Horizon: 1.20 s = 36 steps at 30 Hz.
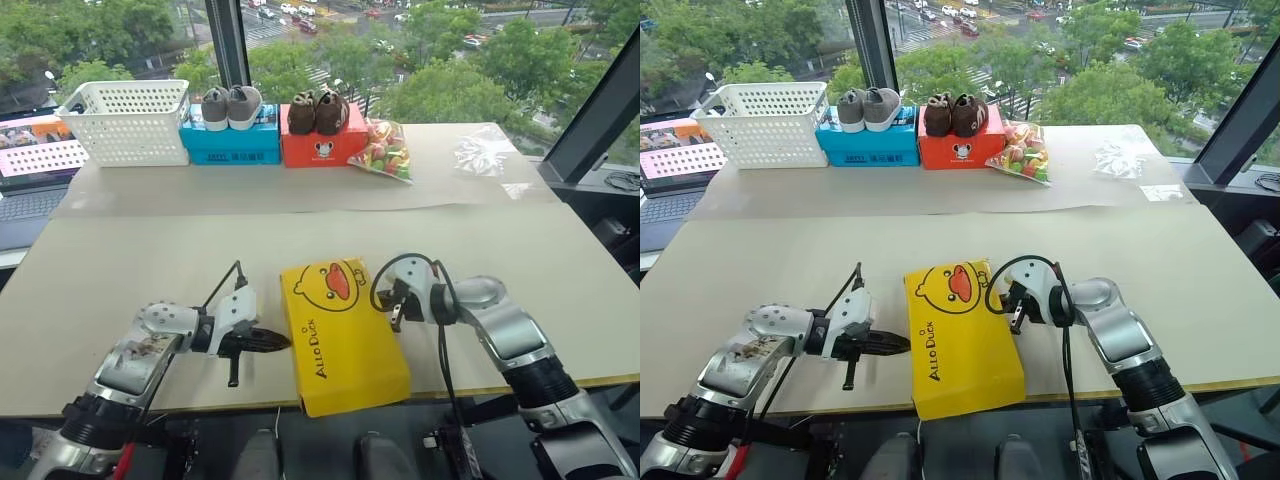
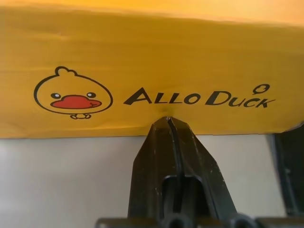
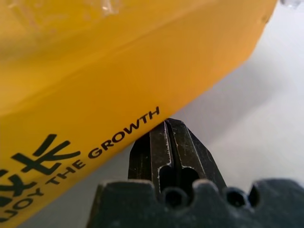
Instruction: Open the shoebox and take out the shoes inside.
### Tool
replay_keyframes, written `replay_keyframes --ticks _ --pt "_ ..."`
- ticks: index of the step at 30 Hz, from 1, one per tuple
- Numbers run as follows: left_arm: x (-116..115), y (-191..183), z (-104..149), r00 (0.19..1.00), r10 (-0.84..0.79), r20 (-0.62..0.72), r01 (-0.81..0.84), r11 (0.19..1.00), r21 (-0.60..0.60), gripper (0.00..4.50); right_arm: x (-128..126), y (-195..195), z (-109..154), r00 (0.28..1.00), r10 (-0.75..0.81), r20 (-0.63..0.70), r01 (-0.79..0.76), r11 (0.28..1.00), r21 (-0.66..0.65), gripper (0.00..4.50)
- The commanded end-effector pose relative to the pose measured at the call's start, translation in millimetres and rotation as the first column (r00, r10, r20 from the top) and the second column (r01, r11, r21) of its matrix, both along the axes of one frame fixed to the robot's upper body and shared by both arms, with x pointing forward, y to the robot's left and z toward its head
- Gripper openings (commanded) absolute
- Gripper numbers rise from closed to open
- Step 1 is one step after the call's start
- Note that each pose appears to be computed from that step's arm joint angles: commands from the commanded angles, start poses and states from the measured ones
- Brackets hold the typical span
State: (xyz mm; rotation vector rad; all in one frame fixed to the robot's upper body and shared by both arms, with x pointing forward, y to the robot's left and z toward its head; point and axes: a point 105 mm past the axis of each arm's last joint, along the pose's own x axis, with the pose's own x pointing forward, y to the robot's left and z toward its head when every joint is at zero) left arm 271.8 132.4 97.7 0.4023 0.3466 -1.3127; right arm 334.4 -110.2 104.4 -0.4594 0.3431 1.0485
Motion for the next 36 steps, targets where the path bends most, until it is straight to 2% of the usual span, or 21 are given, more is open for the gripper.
replay_keyframes --ticks 1,5,12,16,20,24,26,29,32,36 --pt "28 17 29 0.977 0.121 0.177 -0.12 0.993 -0.016 0.0 8 1 12 0.998 -0.006 0.06 0.004 1.0 0.027 0.03" --pt "53 29 47 0.937 0.213 0.277 -0.205 0.977 -0.057 0.0 22 -9 18 0.993 -0.071 0.092 0.067 0.997 0.041 0.03" --pt "65 11 49 0.931 0.189 0.313 -0.172 0.982 -0.082 0.0 44 4 22 0.986 -0.115 0.125 0.105 0.991 0.079 0.03" --pt "69 14 48 0.916 0.193 0.35 -0.188 0.981 -0.049 0.0 55 2 17 0.98 -0.135 0.146 0.13 0.991 0.041 0.03" --pt "86 56 63 0.835 0.336 0.435 -0.361 0.932 -0.027 0.0 68 -25 20 0.958 -0.193 0.214 0.204 0.979 -0.031 0.03" --pt "92 100 89 0.736 0.47 0.487 -0.506 0.86 -0.066 0.0 76 -57 40 0.929 -0.264 0.261 0.277 0.961 -0.013 0.03" --pt "87 112 108 0.712 0.518 0.475 -0.525 0.841 -0.13 0.0 74 -68 53 0.925 -0.266 0.272 0.277 0.961 0.0 0.03" --pt "69 114 136 0.726 0.529 0.44 -0.488 0.846 -0.213 0.0 62 -76 73 0.935 -0.235 0.266 0.231 0.972 0.045 0.03" --pt "40 106 151 0.796 0.485 0.363 -0.422 0.873 -0.242 0.73 38 -79 86 0.965 -0.16 0.21 0.147 0.986 0.077 0.0" --pt "8 98 153 0.872 0.404 0.277 -0.366 0.913 -0.179 2.08 13 -84 87 0.988 -0.103 0.114 0.092 0.991 0.098 0.0"
